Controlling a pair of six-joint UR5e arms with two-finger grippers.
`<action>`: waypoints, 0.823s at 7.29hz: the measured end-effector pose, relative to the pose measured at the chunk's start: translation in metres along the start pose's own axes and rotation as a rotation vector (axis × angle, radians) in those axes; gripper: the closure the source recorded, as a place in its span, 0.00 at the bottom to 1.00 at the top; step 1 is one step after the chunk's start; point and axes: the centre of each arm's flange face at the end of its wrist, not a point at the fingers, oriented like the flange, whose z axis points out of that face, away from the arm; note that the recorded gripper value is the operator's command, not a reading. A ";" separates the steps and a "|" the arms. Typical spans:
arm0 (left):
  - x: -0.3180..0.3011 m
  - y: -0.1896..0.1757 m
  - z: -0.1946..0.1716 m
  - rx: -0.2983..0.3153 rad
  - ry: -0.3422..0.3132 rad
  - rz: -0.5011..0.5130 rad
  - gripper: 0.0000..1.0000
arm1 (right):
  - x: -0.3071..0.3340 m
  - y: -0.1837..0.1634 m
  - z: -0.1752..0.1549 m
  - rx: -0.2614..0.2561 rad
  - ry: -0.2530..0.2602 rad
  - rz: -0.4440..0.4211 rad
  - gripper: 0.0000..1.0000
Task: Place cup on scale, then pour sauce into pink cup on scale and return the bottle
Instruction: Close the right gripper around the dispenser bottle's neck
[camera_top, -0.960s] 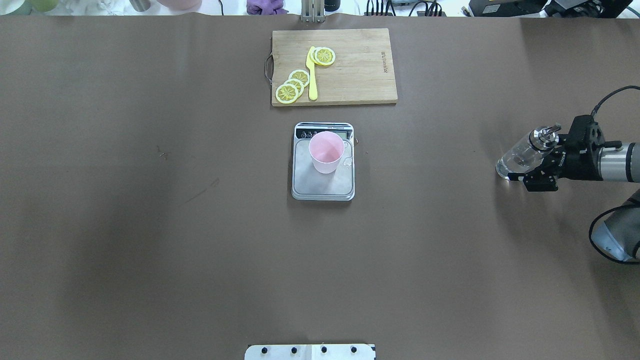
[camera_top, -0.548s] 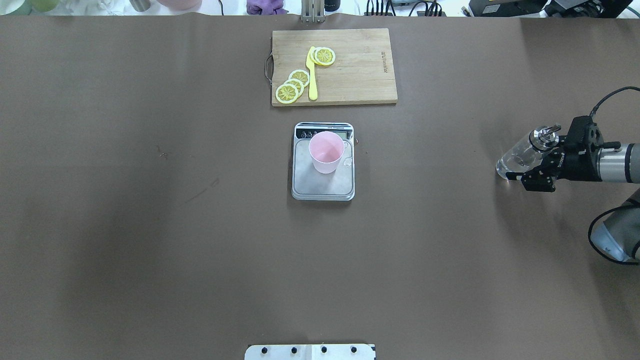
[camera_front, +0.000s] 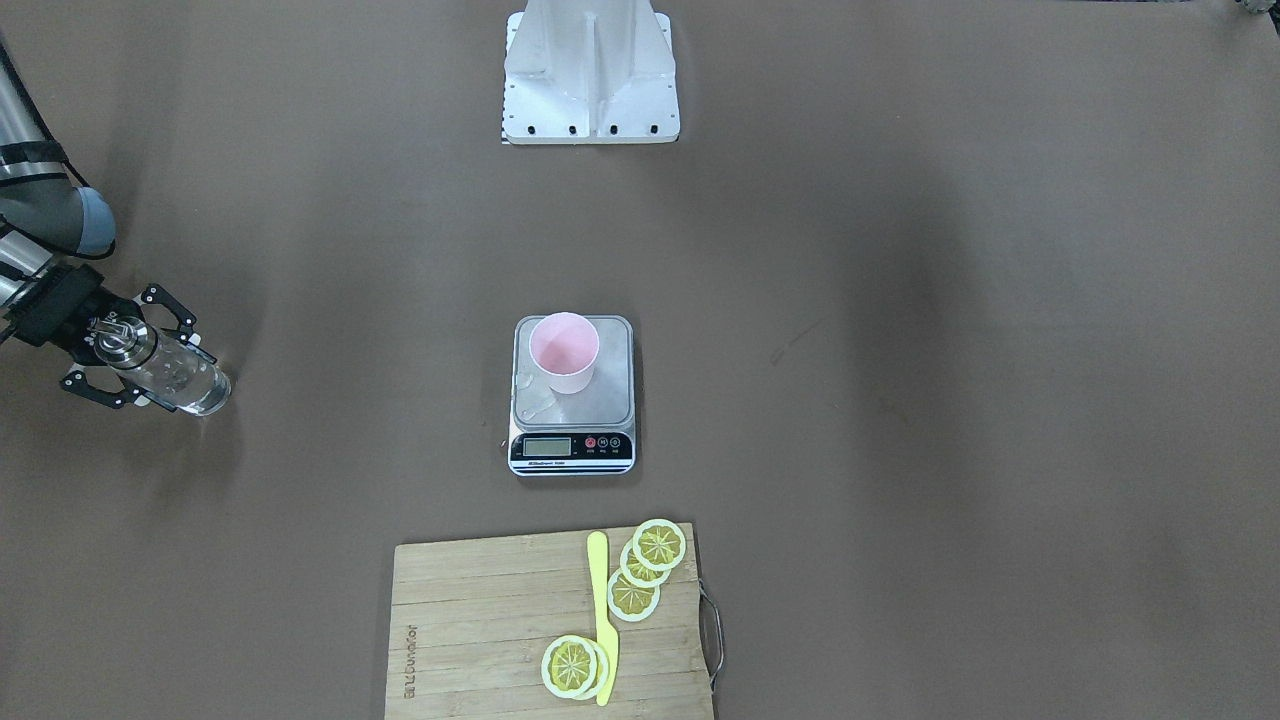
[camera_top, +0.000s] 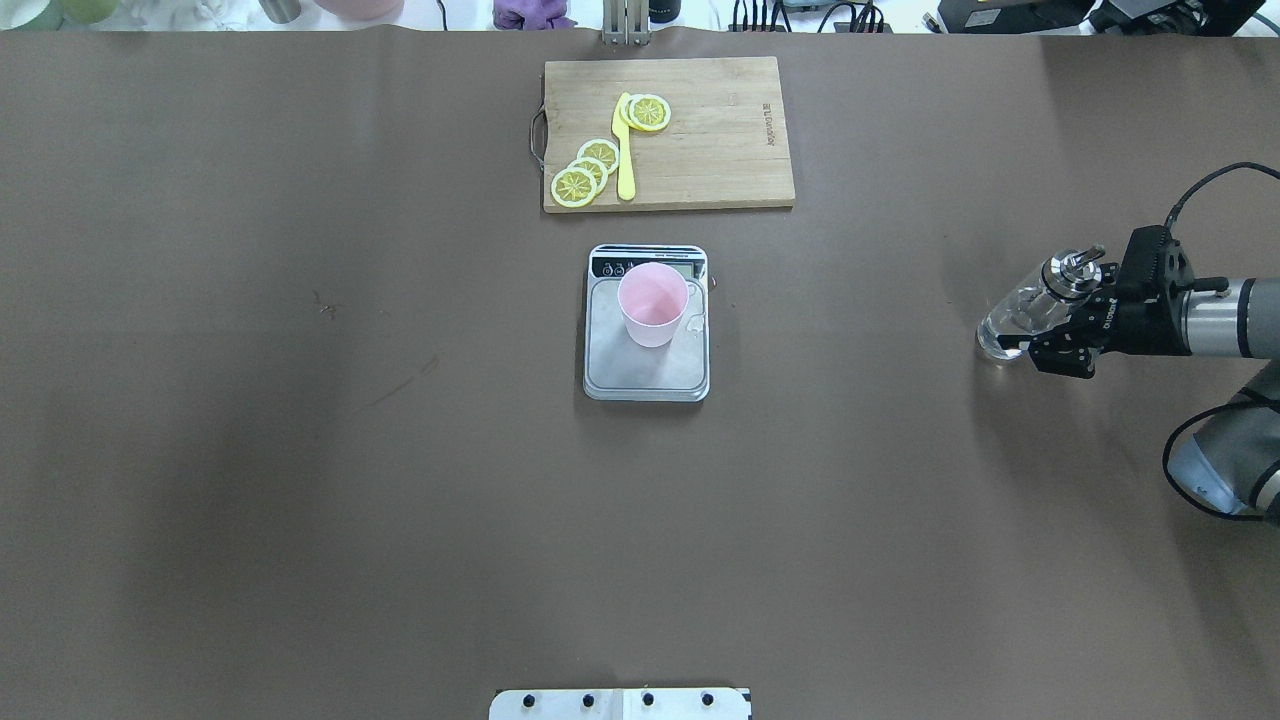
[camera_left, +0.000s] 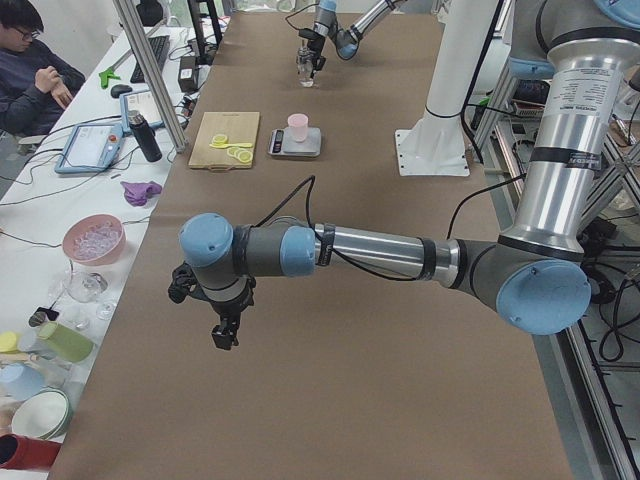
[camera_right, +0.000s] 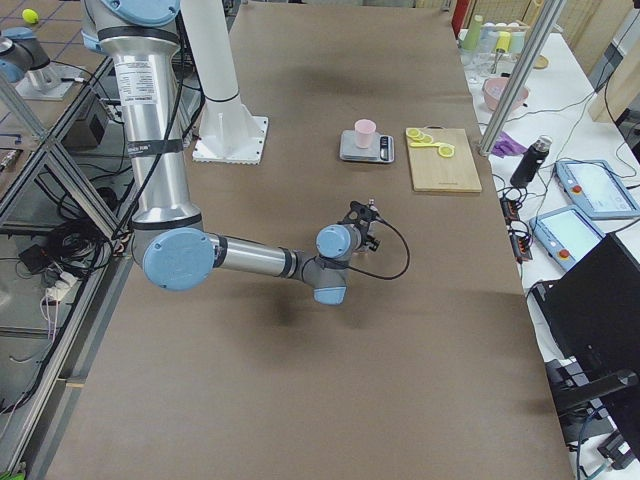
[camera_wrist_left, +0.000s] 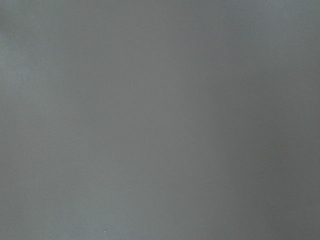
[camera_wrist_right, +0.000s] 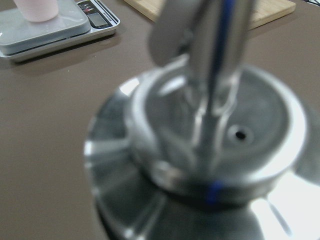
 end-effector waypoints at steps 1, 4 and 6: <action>0.000 0.000 0.000 -0.001 0.000 0.000 0.02 | 0.000 -0.003 0.002 0.002 -0.002 -0.017 1.00; -0.001 0.000 0.002 -0.005 0.001 -0.005 0.02 | 0.006 -0.005 -0.001 -0.011 0.007 -0.012 1.00; -0.003 0.003 0.004 -0.009 0.002 -0.014 0.02 | 0.017 -0.014 -0.006 -0.042 0.006 0.015 1.00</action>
